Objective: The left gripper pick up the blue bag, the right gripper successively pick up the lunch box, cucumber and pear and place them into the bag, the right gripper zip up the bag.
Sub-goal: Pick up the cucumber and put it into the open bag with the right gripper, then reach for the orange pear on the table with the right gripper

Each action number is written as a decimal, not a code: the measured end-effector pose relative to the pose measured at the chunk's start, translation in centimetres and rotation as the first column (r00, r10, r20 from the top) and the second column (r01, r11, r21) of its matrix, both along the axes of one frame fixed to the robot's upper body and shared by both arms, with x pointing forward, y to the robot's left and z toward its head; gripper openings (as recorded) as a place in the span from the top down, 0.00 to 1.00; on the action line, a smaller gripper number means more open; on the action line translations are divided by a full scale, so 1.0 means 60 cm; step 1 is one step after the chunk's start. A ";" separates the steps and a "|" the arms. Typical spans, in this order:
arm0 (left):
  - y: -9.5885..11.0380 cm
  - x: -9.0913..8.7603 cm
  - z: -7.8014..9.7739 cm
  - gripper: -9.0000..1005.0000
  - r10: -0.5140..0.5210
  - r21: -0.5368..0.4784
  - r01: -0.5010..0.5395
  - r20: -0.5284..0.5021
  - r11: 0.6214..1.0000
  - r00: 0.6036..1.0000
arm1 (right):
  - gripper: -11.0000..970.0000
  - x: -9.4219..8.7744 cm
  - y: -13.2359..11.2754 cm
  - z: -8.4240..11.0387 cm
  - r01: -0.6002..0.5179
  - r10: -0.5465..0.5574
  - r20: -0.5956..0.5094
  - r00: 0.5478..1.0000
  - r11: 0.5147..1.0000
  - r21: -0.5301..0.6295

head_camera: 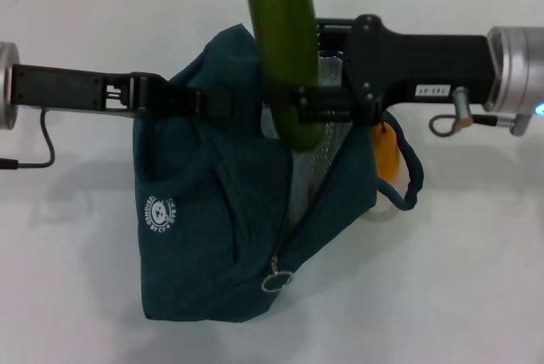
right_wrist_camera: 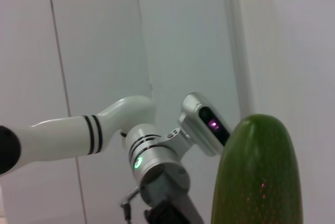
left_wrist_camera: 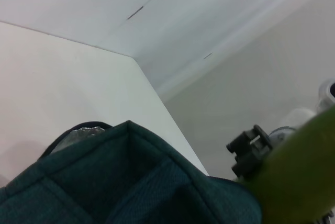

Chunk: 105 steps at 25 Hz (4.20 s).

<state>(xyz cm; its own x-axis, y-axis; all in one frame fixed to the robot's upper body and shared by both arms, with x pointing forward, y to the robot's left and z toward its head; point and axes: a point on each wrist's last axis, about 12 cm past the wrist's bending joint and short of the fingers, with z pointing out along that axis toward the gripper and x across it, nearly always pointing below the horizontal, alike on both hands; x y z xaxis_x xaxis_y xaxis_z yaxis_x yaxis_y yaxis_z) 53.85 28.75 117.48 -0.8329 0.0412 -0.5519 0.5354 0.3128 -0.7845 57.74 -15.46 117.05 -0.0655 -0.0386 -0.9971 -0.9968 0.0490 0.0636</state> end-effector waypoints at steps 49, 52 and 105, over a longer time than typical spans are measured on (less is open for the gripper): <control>0.030 -0.017 -0.018 0.94 0.052 -0.013 -0.052 0.015 0.999 0.999 | 0.26 -0.041 0.003 -0.063 -0.028 0.021 0.084 0.996 0.997 0.077; 0.030 -0.017 -0.018 0.94 0.052 -0.013 -0.052 0.015 0.999 0.999 | 0.26 -0.042 0.002 -0.065 -0.025 0.019 0.080 0.997 0.997 0.075; 0.076 -0.044 -0.034 0.94 0.151 -0.024 -0.150 0.005 0.988 0.989 | 0.13 -0.043 -0.215 -0.074 0.422 -0.428 0.028 0.904 0.899 0.118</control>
